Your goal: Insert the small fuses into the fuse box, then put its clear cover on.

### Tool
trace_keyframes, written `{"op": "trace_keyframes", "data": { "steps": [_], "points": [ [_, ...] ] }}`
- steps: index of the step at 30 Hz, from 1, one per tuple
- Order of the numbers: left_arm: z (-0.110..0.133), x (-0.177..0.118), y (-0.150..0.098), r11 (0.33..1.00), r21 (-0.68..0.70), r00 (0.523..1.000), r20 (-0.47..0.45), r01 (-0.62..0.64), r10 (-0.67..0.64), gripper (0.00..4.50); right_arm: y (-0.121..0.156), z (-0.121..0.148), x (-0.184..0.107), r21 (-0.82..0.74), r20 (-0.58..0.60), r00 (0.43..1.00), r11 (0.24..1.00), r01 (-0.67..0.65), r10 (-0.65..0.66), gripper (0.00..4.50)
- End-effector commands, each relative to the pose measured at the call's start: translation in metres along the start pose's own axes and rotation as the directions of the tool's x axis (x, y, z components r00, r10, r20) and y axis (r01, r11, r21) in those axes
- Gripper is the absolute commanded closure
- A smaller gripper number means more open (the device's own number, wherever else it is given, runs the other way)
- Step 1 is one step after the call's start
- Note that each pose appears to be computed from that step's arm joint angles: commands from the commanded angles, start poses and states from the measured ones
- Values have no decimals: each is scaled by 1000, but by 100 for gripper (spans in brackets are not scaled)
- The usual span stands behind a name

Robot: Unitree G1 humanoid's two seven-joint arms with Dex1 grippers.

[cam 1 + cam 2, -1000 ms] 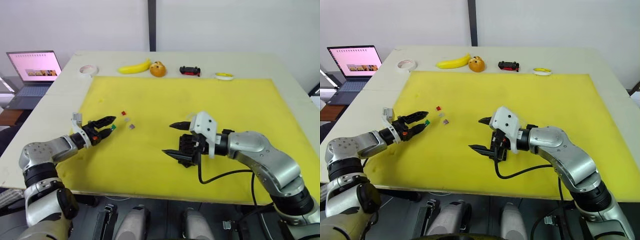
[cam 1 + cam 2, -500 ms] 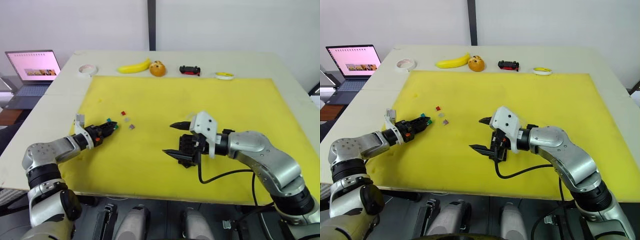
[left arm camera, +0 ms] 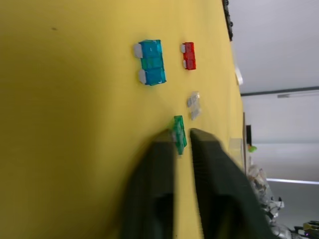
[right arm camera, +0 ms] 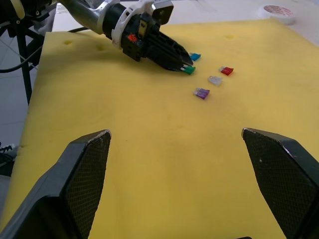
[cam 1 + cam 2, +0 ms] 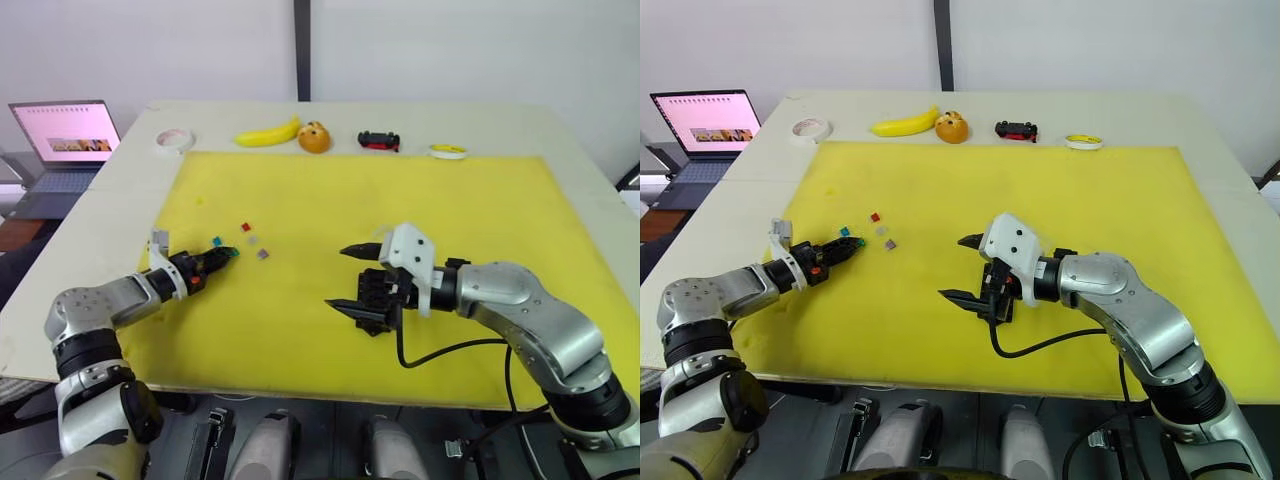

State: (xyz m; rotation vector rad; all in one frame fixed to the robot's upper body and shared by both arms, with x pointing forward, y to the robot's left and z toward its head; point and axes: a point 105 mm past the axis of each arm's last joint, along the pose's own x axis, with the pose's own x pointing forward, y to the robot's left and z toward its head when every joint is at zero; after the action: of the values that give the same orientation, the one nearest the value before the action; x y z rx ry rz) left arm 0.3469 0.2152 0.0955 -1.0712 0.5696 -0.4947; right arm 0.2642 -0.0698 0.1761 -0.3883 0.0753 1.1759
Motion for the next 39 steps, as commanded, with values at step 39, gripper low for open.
{"op": "trace_keyframes", "data": {
  "steps": [39],
  "points": [
    [-69, 16, -202, 689, 165, 701, -301, 706, -646, 449, -21, 75, -12, 670, 395, 875, 740, -66, -280, 0]
  ]
}}
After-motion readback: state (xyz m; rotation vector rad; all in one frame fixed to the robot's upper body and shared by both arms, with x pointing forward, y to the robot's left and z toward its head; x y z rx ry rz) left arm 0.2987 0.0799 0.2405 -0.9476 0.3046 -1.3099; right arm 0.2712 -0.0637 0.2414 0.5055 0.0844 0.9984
